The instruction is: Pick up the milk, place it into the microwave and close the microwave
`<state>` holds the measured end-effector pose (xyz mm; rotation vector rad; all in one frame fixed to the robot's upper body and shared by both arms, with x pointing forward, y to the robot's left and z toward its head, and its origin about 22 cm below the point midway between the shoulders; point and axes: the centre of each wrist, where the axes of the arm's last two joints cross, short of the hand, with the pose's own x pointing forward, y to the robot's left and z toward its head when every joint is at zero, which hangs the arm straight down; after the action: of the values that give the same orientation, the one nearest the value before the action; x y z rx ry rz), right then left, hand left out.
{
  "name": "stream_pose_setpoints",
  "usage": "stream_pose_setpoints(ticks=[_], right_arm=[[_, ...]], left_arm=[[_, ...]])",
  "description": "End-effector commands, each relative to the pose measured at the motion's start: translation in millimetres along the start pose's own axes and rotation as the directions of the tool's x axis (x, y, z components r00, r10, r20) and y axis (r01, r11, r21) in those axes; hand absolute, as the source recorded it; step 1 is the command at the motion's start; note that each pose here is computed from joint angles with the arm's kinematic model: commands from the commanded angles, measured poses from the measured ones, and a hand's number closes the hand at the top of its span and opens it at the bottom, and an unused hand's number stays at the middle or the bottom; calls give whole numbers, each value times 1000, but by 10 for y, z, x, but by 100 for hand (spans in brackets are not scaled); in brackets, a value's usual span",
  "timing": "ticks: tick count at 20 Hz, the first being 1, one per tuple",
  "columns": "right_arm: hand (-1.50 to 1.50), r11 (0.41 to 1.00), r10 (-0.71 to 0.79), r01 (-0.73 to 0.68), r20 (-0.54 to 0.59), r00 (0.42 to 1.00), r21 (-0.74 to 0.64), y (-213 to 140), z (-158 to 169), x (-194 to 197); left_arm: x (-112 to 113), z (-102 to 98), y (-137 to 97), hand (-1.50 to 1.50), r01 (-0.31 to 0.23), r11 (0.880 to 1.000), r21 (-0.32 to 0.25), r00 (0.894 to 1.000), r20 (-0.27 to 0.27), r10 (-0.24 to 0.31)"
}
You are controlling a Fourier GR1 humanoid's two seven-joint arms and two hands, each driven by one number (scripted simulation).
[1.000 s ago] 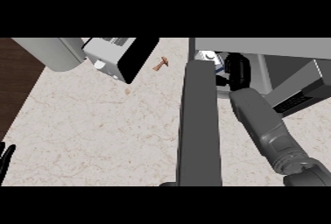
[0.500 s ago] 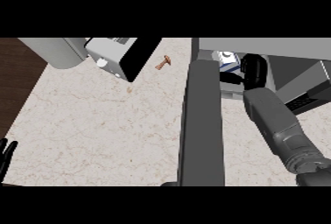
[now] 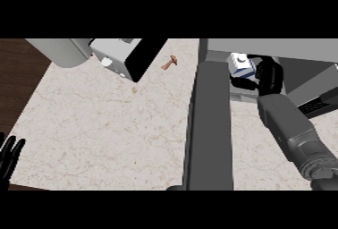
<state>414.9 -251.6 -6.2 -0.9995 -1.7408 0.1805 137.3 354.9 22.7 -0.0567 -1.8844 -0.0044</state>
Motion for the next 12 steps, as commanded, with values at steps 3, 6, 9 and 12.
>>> stream_pose_setpoints(ticks=[3, 6, 9, 12], right_arm=[[-150, 998, 56, -57, 30, 998, 17, -45, -45, -10], [-150, 995, 84, -87, 65, 994, 45, 58, 64, 6], [-150, 997, 79, -79, 59, 995, 3, 68, 44, 40], [-150, 995, 95, -95, 87, 992, -6, 91, -7, 125]], left_arm=[[-34, -62, -57, -150, 5, 1000, -8, 1000, 9, -5], [-133, -135, -71, -150, 0, 1000, -10, 1000, -14, 0], [-90, -111, -5, -150, 8, 1000, -1, 1000, -17, -8], [-145, -162, -3, -150, -1, 1000, -6, 1000, -15, 1]])
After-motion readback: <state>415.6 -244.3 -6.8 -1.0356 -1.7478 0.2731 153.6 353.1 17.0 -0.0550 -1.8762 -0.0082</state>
